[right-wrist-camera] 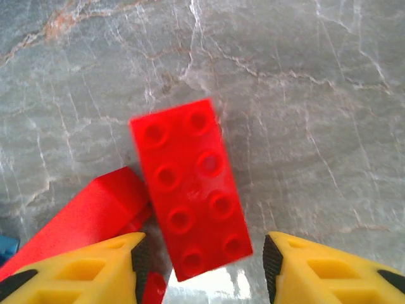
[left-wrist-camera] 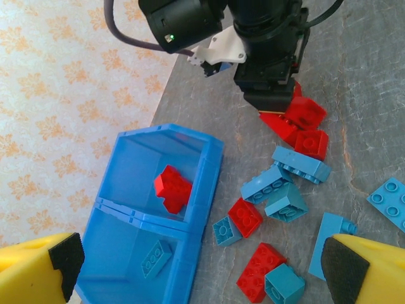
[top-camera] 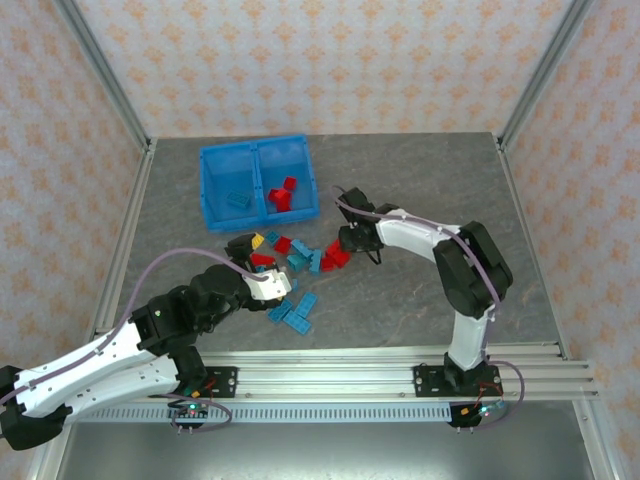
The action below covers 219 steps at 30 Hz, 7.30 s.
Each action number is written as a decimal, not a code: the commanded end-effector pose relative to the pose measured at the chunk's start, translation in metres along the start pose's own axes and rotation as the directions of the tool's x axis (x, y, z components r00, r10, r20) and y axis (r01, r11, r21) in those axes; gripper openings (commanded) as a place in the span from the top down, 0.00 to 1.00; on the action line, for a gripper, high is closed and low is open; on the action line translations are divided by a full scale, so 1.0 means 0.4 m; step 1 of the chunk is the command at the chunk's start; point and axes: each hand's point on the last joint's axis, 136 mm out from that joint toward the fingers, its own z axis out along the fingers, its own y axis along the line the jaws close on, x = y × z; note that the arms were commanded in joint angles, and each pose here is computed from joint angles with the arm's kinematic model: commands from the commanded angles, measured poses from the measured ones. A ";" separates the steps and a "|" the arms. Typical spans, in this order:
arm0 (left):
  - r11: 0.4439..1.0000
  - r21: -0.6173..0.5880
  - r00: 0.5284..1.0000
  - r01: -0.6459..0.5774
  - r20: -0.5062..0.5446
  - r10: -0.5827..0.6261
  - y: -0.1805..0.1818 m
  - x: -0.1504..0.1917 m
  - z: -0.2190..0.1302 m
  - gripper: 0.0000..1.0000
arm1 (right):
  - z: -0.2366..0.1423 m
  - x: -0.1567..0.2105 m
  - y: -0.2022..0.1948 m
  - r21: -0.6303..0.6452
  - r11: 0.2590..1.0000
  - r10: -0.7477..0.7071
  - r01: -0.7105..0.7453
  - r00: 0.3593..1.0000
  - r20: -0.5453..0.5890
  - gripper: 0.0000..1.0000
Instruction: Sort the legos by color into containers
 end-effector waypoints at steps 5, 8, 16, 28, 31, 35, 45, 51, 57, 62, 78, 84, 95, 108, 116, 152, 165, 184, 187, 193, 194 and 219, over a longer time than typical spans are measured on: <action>1.000 -0.010 1.000 0.003 0.009 -0.003 0.017 -0.009 -0.012 0.01 | 0.042 0.018 -0.003 0.019 0.999 -0.041 0.043 0.996 -0.074 0.46; 1.000 -0.010 1.000 0.002 0.008 -0.002 0.018 -0.008 -0.012 0.01 | 0.056 0.027 -0.007 0.025 0.999 -0.036 0.039 0.994 -0.101 0.50; 1.000 -0.005 1.000 0.002 0.010 -0.002 0.015 -0.009 -0.011 0.01 | 0.078 0.068 -0.042 0.074 0.997 0.009 0.003 0.988 -0.154 0.64; 0.999 0.040 0.979 0.035 0.200 -0.043 0.007 -0.066 -0.069 0.00 | -0.353 -0.055 0.017 -0.166 0.984 0.107 -0.064 0.959 0.264 0.71; 0.994 -0.025 0.975 0.106 0.199 -0.099 0.047 -0.063 -0.077 0.00 | -0.458 -0.047 0.128 -0.241 0.970 0.044 0.044 0.936 0.350 0.70; 0.941 -0.185 0.950 0.282 0.188 -0.248 0.148 -0.037 -0.090 0.00 | -0.518 -0.069 0.306 -0.308 0.936 -0.034 0.171 0.913 0.405 0.70; 0.871 -0.377 0.948 0.315 0.076 -0.310 0.229 0.045 -0.098 0.00 | -0.303 -0.382 0.374 -0.100 0.995 0.026 0.016 0.914 0.405 0.71; 0.885 -0.361 0.953 0.293 0.036 -0.301 0.224 0.049 -0.085 0.00 | -0.173 -0.527 0.383 -0.110 0.994 0.024 0.024 0.908 0.417 0.68; 0.894 -0.342 0.953 0.289 0.014 -0.302 0.217 0.053 -0.069 0.00 | -0.090 -0.556 0.432 -0.237 0.971 0.069 0.034 0.909 0.412 0.62; 0.896 -0.332 0.952 0.294 0.015 -0.306 0.215 0.053 -0.065 0.00 | -0.124 -0.569 0.451 -0.279 0.959 0.076 0.051 0.901 0.427 0.44; 0.950 -0.169 0.965 0.262 0.039 -0.259 0.157 0.015 -0.050 0.00 | -0.410 -0.157 0.248 -0.230 0.967 -0.030 0.111 0.944 0.330 0.29; 0.978 0.177 0.992 0.107 0.043 -0.116 -0.001 -0.024 -0.004 0.00 | -0.324 0.115 0.138 -0.251 0.957 -0.095 0.144 0.976 0.196 0.07; 0.855 0.518 0.999 -0.013 0.031 -0.004 -0.173 -0.016 0.017 0.00 | -0.140 0.151 0.105 -0.070 0.976 -0.203 0.205 0.978 0.044 0.06; 0.892 0.451 1.000 0.005 0.013 -0.013 -0.138 -0.014 0.023 0.00 | -0.068 0.166 0.094 0.004 0.989 -0.146 0.146 0.989 -0.022 0.54; 0.987 0.111 0.993 0.113 -0.035 -0.110 0.027 0.006 0.010 0.00 | -0.255 0.108 0.164 -0.018 0.988 -0.152 0.156 0.979 0.137 0.72; 0.863 -0.393 0.924 0.319 -0.072 -0.375 0.255 0.117 -0.068 0.00 | -0.086 -0.586 0.457 -0.101 0.986 -0.055 0.130 0.838 0.543 0.50; 0.881 -0.346 0.916 0.322 -0.122 -0.383 0.216 0.132 0.009 0.00 | -0.511 -0.395 0.291 -0.164 0.985 0.023 0.054 0.901 0.433 0.23; 0.543 -0.411 0.271 0.732 -0.556 -0.786 -0.044 0.349 0.082 0.00 | -0.700 0.353 0.140 -0.721 0.685 0.060 0.102 0.979 0.195 0.01; 0.558 -0.423 0.226 0.715 -0.615 -0.756 -0.099 0.403 0.100 0.01 | -0.685 0.379 0.144 -0.735 0.673 0.051 0.079 0.987 0.152 0.01; 0.591 -0.456 0.169 0.665 -0.680 -0.714 -0.113 0.458 0.145 0.14 | -0.661 0.401 0.141 -0.720 0.692 0.052 0.050 0.992 0.118 0.01; 0.595 -0.464 0.154 0.657 -0.689 -0.708 -0.114 0.469 0.150 0.17 | -0.658 0.400 0.138 -0.715 0.698 0.060 0.043 0.991 0.118 0.01; 0.475 -0.409 0.102 0.779 -0.665 -0.740 -0.087 0.419 0.191 0.77 | -0.678 0.348 0.117 -0.687 0.725 0.189 -0.044 0.972 0.138 0.00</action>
